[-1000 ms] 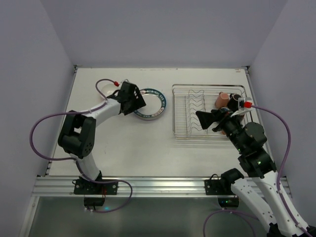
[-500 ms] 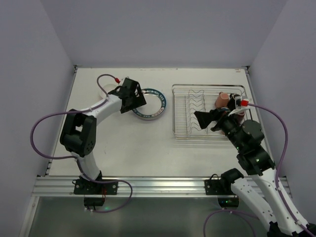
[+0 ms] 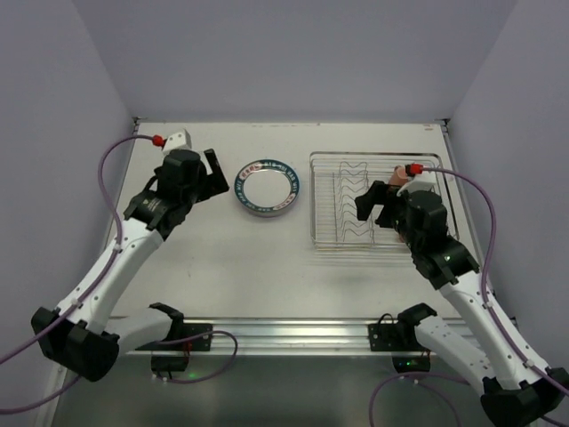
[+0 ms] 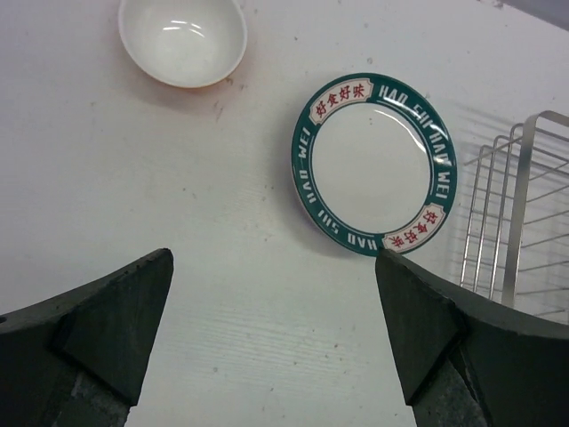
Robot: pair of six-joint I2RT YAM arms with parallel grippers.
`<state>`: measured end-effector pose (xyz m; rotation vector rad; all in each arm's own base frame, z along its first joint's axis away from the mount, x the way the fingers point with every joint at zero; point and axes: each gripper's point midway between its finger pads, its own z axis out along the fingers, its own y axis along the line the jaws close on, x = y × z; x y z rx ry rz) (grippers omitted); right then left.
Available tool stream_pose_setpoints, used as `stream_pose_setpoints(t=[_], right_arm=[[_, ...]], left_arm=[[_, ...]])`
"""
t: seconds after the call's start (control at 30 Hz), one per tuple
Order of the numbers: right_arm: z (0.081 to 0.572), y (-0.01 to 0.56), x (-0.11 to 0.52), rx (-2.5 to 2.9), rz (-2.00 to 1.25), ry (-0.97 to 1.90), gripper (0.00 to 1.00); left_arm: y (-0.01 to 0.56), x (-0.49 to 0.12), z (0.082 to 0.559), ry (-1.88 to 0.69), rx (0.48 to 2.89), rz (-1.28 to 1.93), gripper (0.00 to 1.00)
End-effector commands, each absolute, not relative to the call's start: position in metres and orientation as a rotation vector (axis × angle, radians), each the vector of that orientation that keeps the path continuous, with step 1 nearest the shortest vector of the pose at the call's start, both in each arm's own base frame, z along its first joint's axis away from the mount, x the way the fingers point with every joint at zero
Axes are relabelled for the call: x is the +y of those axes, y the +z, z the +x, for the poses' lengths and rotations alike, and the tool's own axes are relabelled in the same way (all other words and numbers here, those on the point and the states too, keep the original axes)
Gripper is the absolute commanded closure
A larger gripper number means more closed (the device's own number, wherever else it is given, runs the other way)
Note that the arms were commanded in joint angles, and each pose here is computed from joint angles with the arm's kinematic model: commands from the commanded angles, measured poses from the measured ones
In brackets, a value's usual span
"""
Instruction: Unload the mixed dishes from the dish rack
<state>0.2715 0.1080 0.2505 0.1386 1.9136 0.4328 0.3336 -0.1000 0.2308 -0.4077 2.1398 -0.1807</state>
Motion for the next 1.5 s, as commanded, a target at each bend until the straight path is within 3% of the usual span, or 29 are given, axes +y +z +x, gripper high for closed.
stream_pose_setpoints(t=[0.0, 0.27, 0.53, 0.7, 1.47], right_arm=[[0.283, 0.249, 0.082, 1.940, 0.156, 0.226, 0.01], [0.302, 0.221, 0.041, 2.106, 0.300, 0.095, 0.01], [0.327, 0.202, -0.020, 2.118, 0.583, -0.161, 0.02], [0.342, 0.191, -0.017, 2.173, 0.552, -0.062, 0.03], [0.369, 0.095, -0.027, 2.437, 0.572, -0.176, 0.12]], left_arm=[[0.219, -0.085, 0.301, -0.081, 2.223, -0.241, 0.00], [0.187, -0.058, 0.263, 0.018, 2.233, -0.159, 0.00], [0.201, -0.045, 0.255, 0.003, 2.123, -0.272, 0.00], [0.202, -0.047, 0.254, -0.016, 2.115, -0.264, 0.00], [0.198, -0.065, 0.251, -0.051, 2.138, -0.192, 0.00]])
